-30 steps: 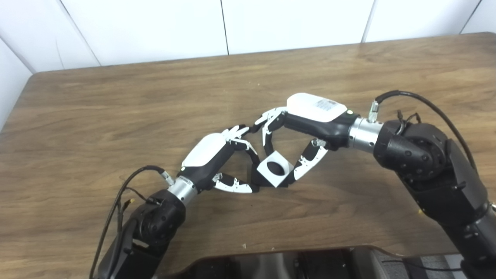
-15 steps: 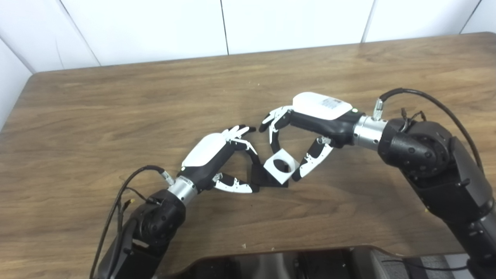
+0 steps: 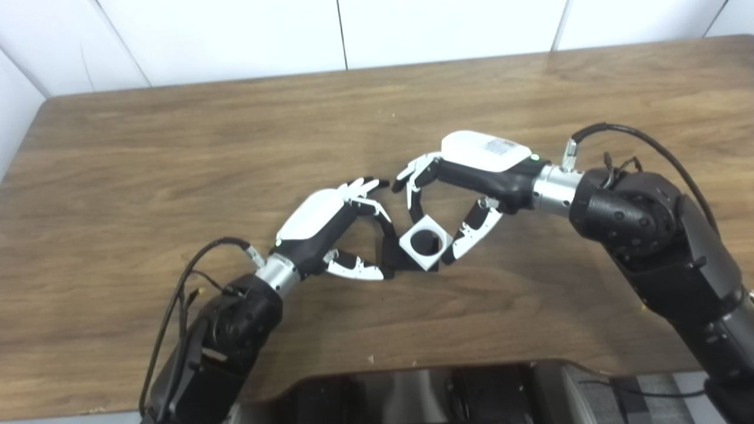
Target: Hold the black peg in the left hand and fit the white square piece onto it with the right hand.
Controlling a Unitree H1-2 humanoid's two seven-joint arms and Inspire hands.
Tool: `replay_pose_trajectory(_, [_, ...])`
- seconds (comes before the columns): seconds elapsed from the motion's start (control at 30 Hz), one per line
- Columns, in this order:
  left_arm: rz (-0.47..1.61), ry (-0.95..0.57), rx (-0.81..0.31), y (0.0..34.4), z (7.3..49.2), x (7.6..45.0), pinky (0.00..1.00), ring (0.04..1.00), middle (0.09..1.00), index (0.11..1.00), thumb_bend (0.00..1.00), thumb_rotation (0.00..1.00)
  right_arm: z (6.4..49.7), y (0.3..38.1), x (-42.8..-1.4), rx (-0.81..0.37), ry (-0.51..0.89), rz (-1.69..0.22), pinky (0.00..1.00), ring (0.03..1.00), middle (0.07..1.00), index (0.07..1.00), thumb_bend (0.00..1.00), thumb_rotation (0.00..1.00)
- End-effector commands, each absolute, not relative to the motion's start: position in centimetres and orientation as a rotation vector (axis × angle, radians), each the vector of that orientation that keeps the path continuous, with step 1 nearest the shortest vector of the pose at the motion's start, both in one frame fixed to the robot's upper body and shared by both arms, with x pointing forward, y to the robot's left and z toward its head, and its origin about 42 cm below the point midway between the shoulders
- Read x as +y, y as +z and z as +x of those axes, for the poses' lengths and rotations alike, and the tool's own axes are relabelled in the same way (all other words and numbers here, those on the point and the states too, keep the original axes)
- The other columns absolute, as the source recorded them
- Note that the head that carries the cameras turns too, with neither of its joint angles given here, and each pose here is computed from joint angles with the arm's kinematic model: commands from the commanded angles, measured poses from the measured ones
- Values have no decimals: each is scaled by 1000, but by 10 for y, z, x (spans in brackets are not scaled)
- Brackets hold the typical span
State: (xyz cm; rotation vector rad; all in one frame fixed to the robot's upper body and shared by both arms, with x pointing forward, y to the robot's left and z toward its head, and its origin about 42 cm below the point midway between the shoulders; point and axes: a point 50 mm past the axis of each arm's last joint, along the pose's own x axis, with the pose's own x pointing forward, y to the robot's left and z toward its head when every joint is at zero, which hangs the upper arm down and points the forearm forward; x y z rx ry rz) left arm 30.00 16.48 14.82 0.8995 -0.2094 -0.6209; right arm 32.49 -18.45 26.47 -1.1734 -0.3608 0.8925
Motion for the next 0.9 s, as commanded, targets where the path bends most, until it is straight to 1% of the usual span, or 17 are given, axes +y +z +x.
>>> replay_pose_trajectory(0.0, [949, -673, -152, 136, 296, 162, 1000, 1000, 964, 490, 521, 77, 332, 280, -179, -419, 860, -1190, 760, 859, 804, 481, 519, 135])
replay_pose_trajectory(0.5, [946, -675, -159, 136, 297, 160, 1000, 1000, 963, 490, 521, 78, 338, 271, -171, -406, 848, -1164, 760, 858, 799, 481, 520, 135])
replay_pose_trajectory(0.87, [952, -674, -156, 136, 295, 163, 1000, 1000, 966, 490, 521, 78, 340, 268, -176, -379, 841, -1177, 761, 860, 801, 481, 518, 137])
